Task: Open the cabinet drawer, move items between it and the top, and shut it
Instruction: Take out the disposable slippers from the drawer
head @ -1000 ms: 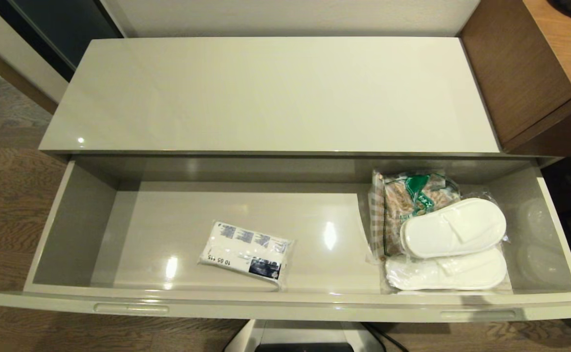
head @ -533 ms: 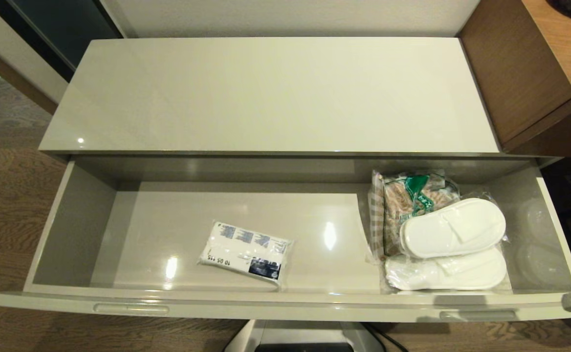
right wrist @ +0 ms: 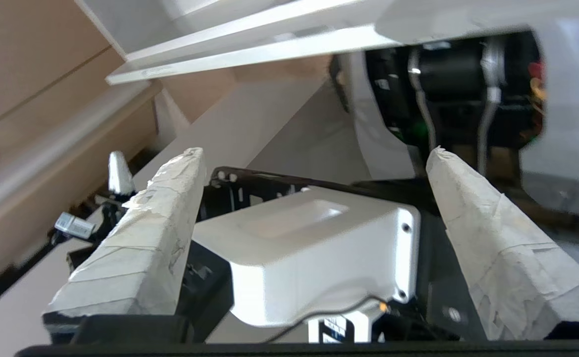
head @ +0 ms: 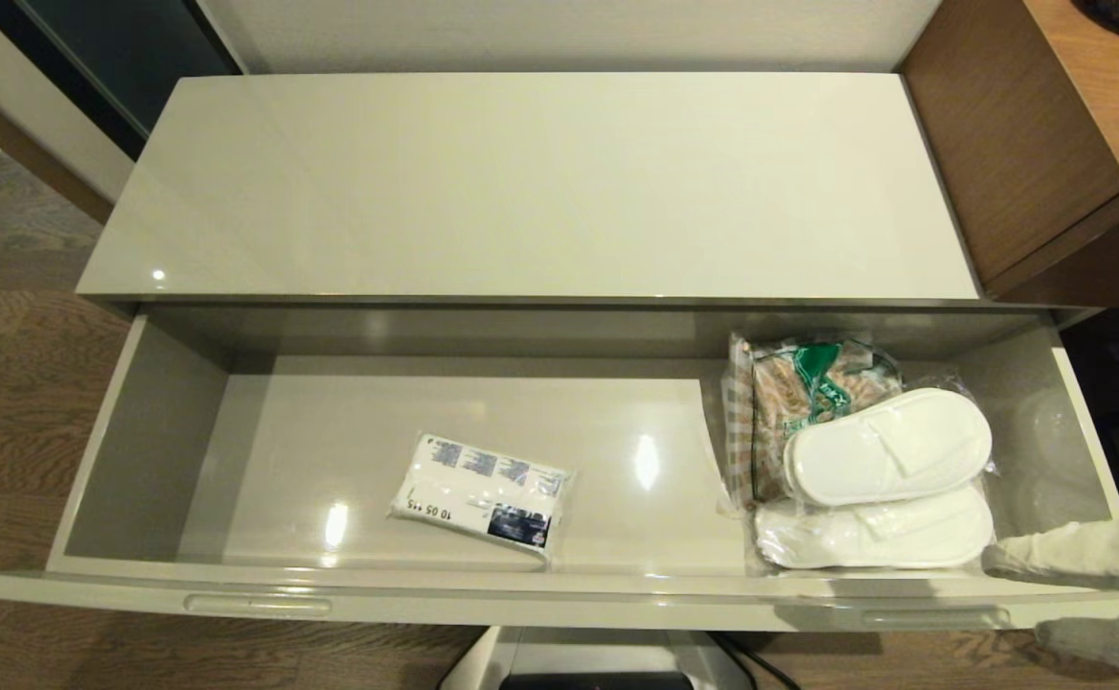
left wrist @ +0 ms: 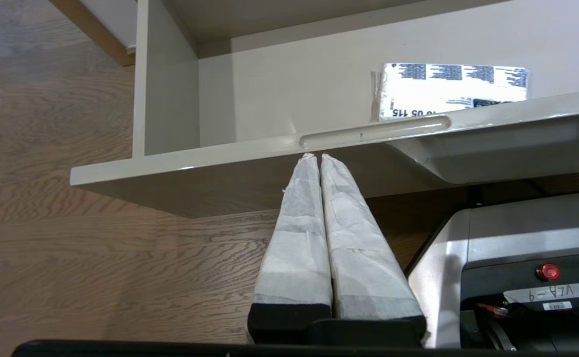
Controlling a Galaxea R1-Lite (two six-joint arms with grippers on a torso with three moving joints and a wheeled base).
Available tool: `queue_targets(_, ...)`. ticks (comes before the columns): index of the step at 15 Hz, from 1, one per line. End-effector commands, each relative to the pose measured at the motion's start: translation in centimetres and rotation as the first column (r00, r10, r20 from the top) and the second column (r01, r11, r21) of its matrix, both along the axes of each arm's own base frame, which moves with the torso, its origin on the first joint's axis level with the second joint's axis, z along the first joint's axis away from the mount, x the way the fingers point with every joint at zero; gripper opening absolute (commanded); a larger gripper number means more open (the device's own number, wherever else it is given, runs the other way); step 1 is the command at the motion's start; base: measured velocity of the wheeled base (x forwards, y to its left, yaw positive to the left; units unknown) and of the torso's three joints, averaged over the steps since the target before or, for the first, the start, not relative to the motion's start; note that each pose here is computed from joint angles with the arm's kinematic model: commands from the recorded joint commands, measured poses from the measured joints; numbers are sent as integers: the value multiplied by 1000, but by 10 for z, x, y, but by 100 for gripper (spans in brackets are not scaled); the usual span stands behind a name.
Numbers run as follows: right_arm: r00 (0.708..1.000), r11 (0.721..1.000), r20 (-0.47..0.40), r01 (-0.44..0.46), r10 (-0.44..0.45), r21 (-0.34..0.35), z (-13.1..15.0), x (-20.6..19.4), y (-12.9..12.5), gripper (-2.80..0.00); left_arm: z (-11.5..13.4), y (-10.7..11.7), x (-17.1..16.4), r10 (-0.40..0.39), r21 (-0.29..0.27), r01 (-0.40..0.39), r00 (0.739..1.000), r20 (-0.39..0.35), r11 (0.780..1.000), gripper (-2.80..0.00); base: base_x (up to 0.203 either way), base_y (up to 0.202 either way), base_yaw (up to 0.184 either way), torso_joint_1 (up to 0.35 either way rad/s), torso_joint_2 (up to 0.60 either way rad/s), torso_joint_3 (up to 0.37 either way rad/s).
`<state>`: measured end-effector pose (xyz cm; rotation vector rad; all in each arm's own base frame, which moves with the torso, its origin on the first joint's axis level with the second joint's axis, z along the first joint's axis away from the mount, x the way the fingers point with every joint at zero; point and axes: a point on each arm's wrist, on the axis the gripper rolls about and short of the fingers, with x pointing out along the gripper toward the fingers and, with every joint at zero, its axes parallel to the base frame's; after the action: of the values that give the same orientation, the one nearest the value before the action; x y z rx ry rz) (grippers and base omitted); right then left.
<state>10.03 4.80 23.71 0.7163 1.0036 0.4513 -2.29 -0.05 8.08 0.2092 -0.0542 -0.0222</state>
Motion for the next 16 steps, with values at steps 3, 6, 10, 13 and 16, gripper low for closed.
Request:
queue_targets(3,999,999,-16,-34,34,-2,-8,14,10,0,0,0,0,0,1,0,1000,-1,1000,-280,0,0,0,0,0,0)
queue_targets(6,999,999,-28,-39,38,-11,-12,14,10,0,0,0,0,0,1,0,1000,-1,1000,-280,0,0,0,0,0,0)
queue_targets(10,999,999,-34,-38,38,-15,-14,14,10,0,0,0,0,0,1,0,1000,-1,1000,-280,0,0,0,0,0,0)
queue_targets(13,999,999,-36,-17,16,-31,-17,19,11,0,0,0,0,0,1,0,1000,-1,1000,-280,0,0,0,0,0,0)
queue_targets(16,998,995,-25,47,-50,-84,-23,29,13,0,0,0,0,0,1,0,1000,-1,1000,-280,0,0,0,0,0,0)
